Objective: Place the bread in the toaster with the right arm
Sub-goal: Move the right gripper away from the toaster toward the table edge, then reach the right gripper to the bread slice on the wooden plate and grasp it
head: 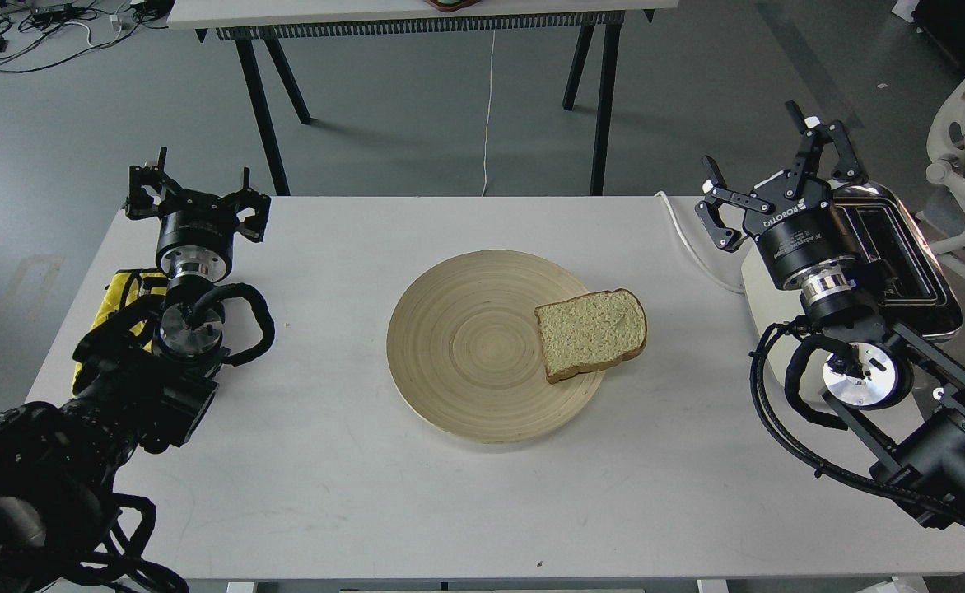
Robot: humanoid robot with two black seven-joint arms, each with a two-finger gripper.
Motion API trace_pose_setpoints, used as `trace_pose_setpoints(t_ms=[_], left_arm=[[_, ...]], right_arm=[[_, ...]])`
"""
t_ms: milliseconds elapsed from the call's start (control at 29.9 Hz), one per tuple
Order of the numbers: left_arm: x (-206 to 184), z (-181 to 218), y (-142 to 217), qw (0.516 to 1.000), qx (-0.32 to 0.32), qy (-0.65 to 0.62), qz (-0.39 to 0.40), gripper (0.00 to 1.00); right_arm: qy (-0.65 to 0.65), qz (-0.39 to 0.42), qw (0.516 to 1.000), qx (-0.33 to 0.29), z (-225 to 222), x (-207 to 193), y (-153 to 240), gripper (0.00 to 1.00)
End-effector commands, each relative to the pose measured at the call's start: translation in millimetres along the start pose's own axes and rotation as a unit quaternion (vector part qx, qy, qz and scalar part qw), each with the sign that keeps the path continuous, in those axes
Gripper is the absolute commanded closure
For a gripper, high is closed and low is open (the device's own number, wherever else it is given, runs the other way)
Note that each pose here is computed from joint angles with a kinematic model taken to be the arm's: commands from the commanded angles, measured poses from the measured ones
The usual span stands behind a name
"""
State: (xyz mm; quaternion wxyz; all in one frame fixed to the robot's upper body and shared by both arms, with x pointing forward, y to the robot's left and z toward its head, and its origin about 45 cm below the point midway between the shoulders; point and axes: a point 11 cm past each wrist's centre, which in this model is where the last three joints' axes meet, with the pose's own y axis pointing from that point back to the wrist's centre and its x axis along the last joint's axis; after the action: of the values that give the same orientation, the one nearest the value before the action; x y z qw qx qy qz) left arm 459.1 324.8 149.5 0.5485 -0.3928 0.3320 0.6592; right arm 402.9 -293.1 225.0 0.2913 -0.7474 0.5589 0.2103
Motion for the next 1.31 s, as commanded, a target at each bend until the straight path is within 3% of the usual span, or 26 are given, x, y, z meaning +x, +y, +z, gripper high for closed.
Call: trace_pose_setpoints(t_ms=[0,368,636,870,1038,1272], left_arm=[[0,0,0,1.0,0.0,0.0,0.0,0.0],[1,0,0,1.0,0.0,0.0,0.0,0.0],[1,0,0,1.0,0.0,0.0,0.001,0.0],[1,0,0,1.0,0.0,0.0,0.0,0.0],[0,0,0,1.0,0.0,0.0,0.0,0.0],[1,0,0,1.0,0.001,0.0,0.0,0.0]], right_arm=[[-0.001,0.001,1.0,0.001,0,1,0,0.02],[0.019,0.011,1.0,-0.007,3,1,-1,0.02],[0.164,0.046,0.985,-0.021,3,-7,-14,0.02],[0.331,0.064,0.94,-0.049,25,-14,-10,0.02],[0.468,0.071,0.878,-0.069,48,2,9,0.02],[0.527,0.03,0.835,-0.155,97,23,47,0.02]])
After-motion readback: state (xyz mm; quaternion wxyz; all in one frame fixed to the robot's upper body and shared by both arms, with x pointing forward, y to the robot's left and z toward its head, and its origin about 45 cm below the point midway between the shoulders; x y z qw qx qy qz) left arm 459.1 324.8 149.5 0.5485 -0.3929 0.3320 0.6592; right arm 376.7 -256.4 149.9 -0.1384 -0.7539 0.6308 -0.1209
